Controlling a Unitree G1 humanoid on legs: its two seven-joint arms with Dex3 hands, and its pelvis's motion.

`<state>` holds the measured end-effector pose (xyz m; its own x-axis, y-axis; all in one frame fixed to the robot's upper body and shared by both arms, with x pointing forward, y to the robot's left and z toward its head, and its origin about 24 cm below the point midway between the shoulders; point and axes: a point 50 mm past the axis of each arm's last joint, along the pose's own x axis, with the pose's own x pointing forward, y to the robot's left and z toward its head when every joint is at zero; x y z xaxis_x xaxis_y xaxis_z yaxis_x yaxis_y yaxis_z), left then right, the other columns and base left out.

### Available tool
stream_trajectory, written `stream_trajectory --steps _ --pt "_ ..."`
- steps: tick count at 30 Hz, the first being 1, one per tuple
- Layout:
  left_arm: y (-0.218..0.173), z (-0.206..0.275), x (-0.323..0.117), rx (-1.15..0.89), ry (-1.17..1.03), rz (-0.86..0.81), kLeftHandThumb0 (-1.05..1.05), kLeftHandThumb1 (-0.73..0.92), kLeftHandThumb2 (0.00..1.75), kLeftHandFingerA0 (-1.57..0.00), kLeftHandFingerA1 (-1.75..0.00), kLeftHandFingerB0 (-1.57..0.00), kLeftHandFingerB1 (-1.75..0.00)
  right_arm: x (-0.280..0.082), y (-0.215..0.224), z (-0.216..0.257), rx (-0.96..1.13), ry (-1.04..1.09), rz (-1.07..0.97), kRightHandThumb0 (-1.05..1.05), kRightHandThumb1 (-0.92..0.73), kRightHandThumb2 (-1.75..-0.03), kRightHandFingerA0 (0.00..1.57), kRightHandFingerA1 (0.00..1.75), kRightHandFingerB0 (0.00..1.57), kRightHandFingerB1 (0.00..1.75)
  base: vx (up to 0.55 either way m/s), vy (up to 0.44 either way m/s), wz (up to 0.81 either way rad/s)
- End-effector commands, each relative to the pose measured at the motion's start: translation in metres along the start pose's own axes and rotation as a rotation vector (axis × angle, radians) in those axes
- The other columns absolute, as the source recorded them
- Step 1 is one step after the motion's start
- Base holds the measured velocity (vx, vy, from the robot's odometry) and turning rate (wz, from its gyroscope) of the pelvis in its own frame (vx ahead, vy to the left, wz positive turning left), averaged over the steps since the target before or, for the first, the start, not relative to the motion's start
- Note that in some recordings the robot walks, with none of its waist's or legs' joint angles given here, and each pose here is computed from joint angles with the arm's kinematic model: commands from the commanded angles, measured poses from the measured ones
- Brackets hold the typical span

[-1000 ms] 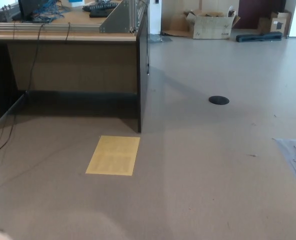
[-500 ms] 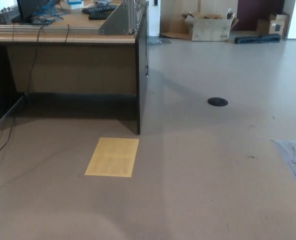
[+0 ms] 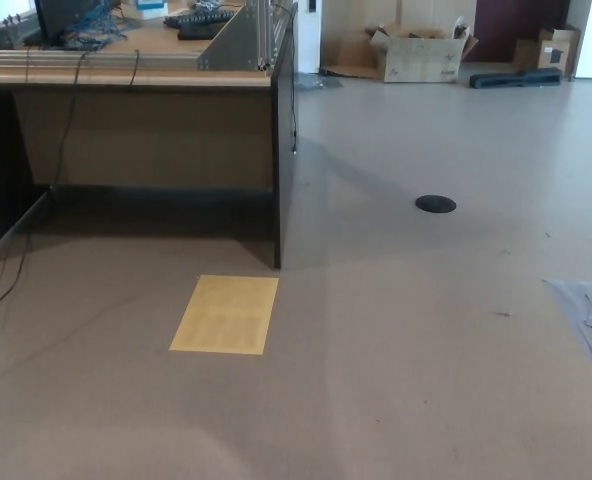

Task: The robot extends its left hand to pick up an emotional support dumpling from the palm of a person and brings its hand down by its side. Then it extends its arm again to hand the dumpling back to the person.

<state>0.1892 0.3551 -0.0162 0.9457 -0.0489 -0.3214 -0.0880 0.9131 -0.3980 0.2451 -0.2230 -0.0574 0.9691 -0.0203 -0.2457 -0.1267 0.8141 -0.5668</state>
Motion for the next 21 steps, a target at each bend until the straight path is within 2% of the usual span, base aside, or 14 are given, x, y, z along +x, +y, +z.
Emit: stream_trajectory --steps 1,12,16,21 --pt "0.005 0.0112 -0.0019 0.031 -0.041 0.008 -0.06 0.82 0.65 -0.81 -1.31 -0.85 -0.91 0.0027 -0.0043 0.0017 0.015 -0.006 -0.026 -0.29 -0.59 -0.58 0.82 0.63 0.76 0.55 0.0 0.0 0.0" --pt "0.004 0.013 0.0024 0.011 -0.031 0.018 -0.06 0.81 0.65 -0.85 -1.25 -0.87 -0.88 0.0023 -0.0045 0.0006 0.018 -0.006 -0.03 -0.27 -0.6 -0.58 0.82 0.62 0.76 0.55 0.0 0.0 0.0" --pt "0.0024 0.0149 0.0055 0.011 -0.042 -0.002 -0.04 0.83 0.65 -0.78 -1.31 -0.85 -0.89 0.0055 -0.0069 0.0022 0.013 0.0 -0.034 -0.29 -0.59 -0.58 0.83 0.62 0.77 0.55 0.0 0.0 0.0" --pt "0.0046 0.0133 0.0045 0.002 -0.039 -0.016 -0.07 0.8 0.65 -0.8 -1.3 -0.83 -0.9 0.0052 -0.0068 0.0016 0.01 0.0 -0.035 -0.27 -0.59 -0.58 0.84 0.62 0.77 0.55 0.0 0.0 0.0"
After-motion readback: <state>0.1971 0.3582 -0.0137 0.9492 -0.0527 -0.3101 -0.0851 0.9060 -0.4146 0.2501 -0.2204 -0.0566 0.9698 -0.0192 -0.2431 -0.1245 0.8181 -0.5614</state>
